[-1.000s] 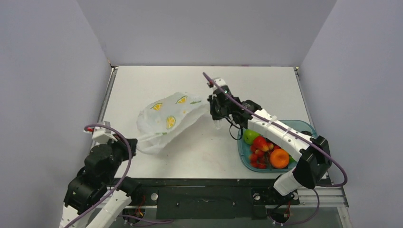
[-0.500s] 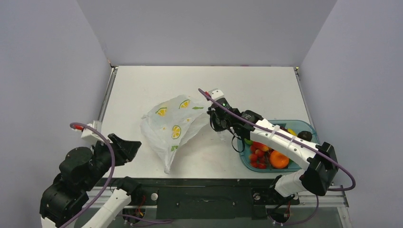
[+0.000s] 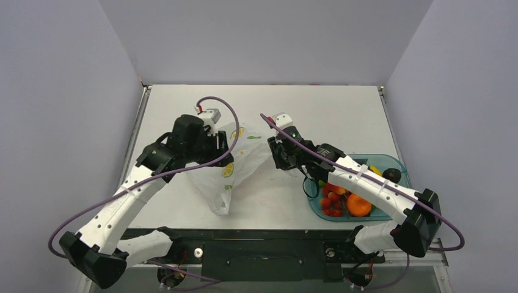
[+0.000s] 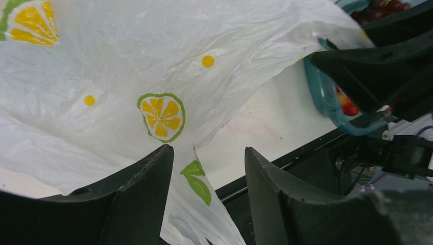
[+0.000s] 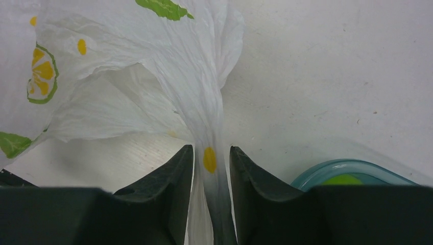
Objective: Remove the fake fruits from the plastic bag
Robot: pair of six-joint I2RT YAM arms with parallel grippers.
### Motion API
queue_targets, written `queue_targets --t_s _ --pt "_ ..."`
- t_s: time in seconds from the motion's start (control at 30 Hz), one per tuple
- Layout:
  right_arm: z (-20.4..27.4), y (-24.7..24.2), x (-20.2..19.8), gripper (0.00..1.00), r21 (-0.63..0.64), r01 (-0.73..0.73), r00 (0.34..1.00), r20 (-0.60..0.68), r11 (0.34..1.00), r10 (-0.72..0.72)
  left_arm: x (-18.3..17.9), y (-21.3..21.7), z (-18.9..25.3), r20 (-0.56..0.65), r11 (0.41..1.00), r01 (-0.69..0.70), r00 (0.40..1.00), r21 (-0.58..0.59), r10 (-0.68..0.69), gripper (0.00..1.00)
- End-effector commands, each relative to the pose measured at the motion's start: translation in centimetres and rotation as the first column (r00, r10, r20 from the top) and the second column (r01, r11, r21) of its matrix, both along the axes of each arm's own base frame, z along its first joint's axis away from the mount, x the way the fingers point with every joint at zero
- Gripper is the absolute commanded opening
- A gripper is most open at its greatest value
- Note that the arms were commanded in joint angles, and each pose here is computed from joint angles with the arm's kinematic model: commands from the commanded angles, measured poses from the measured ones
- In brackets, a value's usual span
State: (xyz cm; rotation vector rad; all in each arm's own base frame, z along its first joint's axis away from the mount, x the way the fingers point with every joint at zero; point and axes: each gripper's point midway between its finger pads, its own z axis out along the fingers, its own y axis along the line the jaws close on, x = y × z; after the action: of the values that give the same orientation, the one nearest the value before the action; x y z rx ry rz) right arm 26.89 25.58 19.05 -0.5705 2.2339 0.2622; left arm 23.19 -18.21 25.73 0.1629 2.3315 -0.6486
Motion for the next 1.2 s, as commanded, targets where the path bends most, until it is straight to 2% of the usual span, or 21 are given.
queue_targets --t_s 0.0,0.27,0.5,0.67,0.77,0.87,0.93,0.97,1.07,1.13,1.17 --pt "1.2 -0.1 0.0 0.3 0.057 0.002 0.999 0.046 0.998 -0.005 2.6 -3.1 0.4 0.154 0.998 0.042 0.987 0.042 -0.048 0.52" --pt "0.9 1.1 -0.5 0.3 0.169 -0.028 0.999 0.024 0.985 0.024 4.2 -7.0 -2.9 0.238 0.988 -0.054 0.971 0.146 0.018 0.54" --pt "1.5 0.7 -0.6 0.3 0.234 -0.016 0.999 0.04 0.972 0.007 6.0 -6.8 -5.4 0.289 0.954 -0.18 0.951 0.239 0.107 0.58" --pt "2.1 1.3 -0.7 0.3 0.333 -0.016 1.0 0.023 0.943 0.009 6.9 -6.1 -7.4 0.313 0.933 -0.236 0.938 0.27 0.147 0.59" --pt "2.1 1.7 -0.8 0.29 0.357 -0.021 1.0 0.016 0.934 0.016 7.6 -4.6 -8.7 0.316 0.897 -0.285 0.932 0.337 0.177 0.59" --pt "1.6 1.3 -0.6 0.21 0.338 -0.005 1.0 0.019 0.941 -0.001 8.3 -2.1 -8.9 0.299 0.866 -0.317 0.932 0.387 0.207 0.6" --pt "0.8 0.4 -0.1 0.07 0.301 0.027 0.999 0.032 0.953 -0.038 9.4 0.5 -8.6 0.271 0.857 -0.324 0.936 0.401 0.227 0.6" --pt "0.2 -0.2 0.1 0.0 0.277 0.041 0.998 0.036 0.96 -0.054 9.2 1.7 -8.9 0.238 0.846 -0.302 0.947 0.439 0.215 0.58" --pt "-0.4 -1.7 0.8 0.0 0.222 0.094 0.991 0.077 0.97 -0.114 10.1 5.6 -8.9 0.185 0.813 -0.297 0.954 0.5 0.235 0.53" --pt "-0.4 -2.5 1.1 0.0 0.201 0.113 0.985 0.102 0.973 -0.136 10.2 7.5 -9.5 0.159 0.808 -0.287 0.958 0.515 0.239 0.42" --pt "-0.4 -2.7 1.2 0.0 0.19 0.115 0.984 0.11 0.975 -0.138 10.4 7.7 -9.2 0.167 0.816 -0.29 0.957 0.499 0.238 0.26"
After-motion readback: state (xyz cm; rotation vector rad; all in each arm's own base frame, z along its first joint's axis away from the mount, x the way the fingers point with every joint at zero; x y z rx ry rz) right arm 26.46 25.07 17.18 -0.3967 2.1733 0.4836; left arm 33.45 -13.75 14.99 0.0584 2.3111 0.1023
